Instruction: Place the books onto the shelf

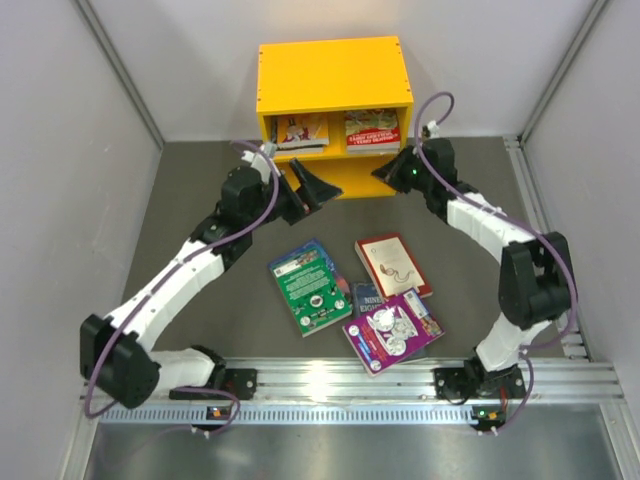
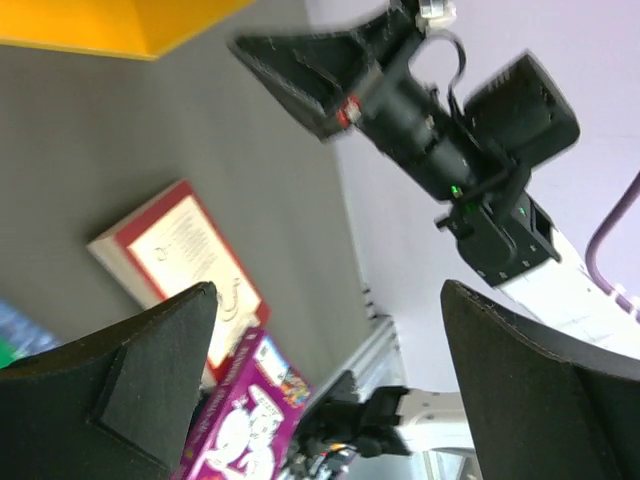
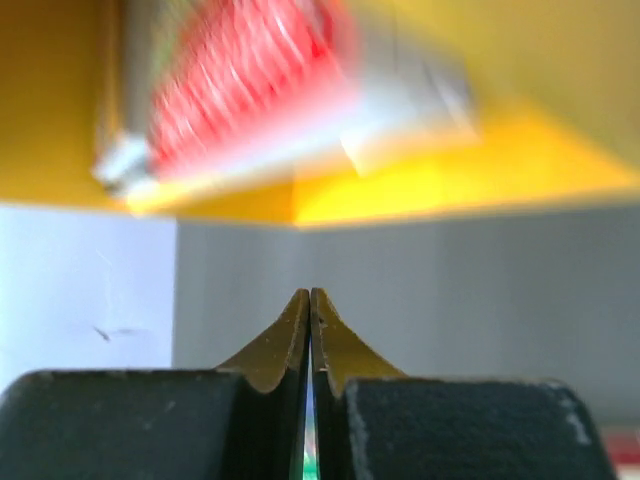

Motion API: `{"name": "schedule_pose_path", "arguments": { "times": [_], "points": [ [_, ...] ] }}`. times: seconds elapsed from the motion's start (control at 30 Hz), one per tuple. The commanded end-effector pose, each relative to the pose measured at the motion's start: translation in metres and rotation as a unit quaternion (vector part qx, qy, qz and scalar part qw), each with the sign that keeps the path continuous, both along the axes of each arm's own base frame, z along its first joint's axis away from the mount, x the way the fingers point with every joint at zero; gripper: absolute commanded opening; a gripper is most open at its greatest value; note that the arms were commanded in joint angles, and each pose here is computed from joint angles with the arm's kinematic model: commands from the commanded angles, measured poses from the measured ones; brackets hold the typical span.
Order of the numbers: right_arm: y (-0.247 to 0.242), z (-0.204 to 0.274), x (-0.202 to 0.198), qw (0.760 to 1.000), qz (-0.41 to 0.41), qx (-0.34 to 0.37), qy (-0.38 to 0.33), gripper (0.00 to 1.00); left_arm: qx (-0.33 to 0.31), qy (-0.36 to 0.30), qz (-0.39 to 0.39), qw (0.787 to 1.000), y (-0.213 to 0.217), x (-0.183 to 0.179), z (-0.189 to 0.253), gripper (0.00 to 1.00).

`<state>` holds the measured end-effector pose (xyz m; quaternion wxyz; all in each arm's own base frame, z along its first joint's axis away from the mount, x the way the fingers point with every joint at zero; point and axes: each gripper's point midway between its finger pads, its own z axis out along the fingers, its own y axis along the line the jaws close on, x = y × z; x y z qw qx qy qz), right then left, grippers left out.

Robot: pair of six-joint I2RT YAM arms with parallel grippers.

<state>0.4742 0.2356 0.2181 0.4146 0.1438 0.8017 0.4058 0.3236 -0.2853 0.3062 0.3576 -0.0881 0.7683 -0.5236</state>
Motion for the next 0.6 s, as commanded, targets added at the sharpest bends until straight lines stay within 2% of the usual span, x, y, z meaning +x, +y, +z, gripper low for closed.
{"name": "schedule_pose_path", "arguments": {
  "times": [0.0, 0.03, 0.07, 0.1, 0.13, 0.17, 0.2, 0.27, 0.3, 0.4, 0.57],
  "points": [
    [-0.007, 0.053, -0.044, 0.996, 0.011, -0.005, -0.09, 0.03, 0.094, 0.008, 0.042, 0.995, 0.039, -0.021, -0.035, 0.99],
    [-0.007, 0.036, -0.059, 0.996, 0.02, -0.017, -0.082, 0.18, 0.121, 0.035, 0.049, 0.991, 0.049, -0.03, -0.054, 0.99],
    [0.003, 0.034, -0.074, 0.995, 0.043, -0.023, -0.088, 0.33, 0.137, 0.034, 0.073, 0.987, 0.062, -0.034, -0.058, 0.99],
    [0.006, 0.038, -0.088, 0.992, 0.059, -0.034, -0.104, 0.49, 0.163, 0.053, 0.081, 0.982, 0.073, -0.041, -0.083, 0.99],
    [0.02, 0.021, -0.107, 0.991, 0.088, -0.045, -0.087, 0.71, 0.178, 0.067, 0.09, 0.978, 0.083, -0.051, -0.095, 0.99],
    [0.027, 0.013, -0.117, 0.989, 0.108, -0.057, -0.087, 0.79, 0.191, 0.079, 0.111, 0.972, 0.094, -0.052, -0.109, 0.99],
    [0.034, -0.003, -0.127, 0.987, 0.125, -0.064, -0.072, 0.84, 0.208, 0.106, 0.113, 0.966, 0.102, -0.063, -0.137, 0.99],
    [0.057, -0.021, -0.15, 0.981, 0.173, -0.065, -0.057, 0.89, 0.206, 0.126, 0.126, 0.962, 0.11, -0.071, -0.154, 0.98],
    [0.064, -0.043, -0.157, 0.979, 0.19, -0.071, -0.031, 0.89, 0.212, 0.145, 0.126, 0.958, 0.114, -0.08, -0.175, 0.99],
    [0.082, -0.082, -0.181, 0.97, 0.229, -0.079, 0.014, 0.9, 0.206, 0.168, 0.132, 0.955, 0.118, -0.092, -0.199, 0.99],
    [0.097, -0.129, -0.204, 0.962, 0.254, -0.082, 0.062, 0.88, 0.192, 0.188, 0.126, 0.955, 0.118, -0.105, -0.221, 0.99]
  ]
}}
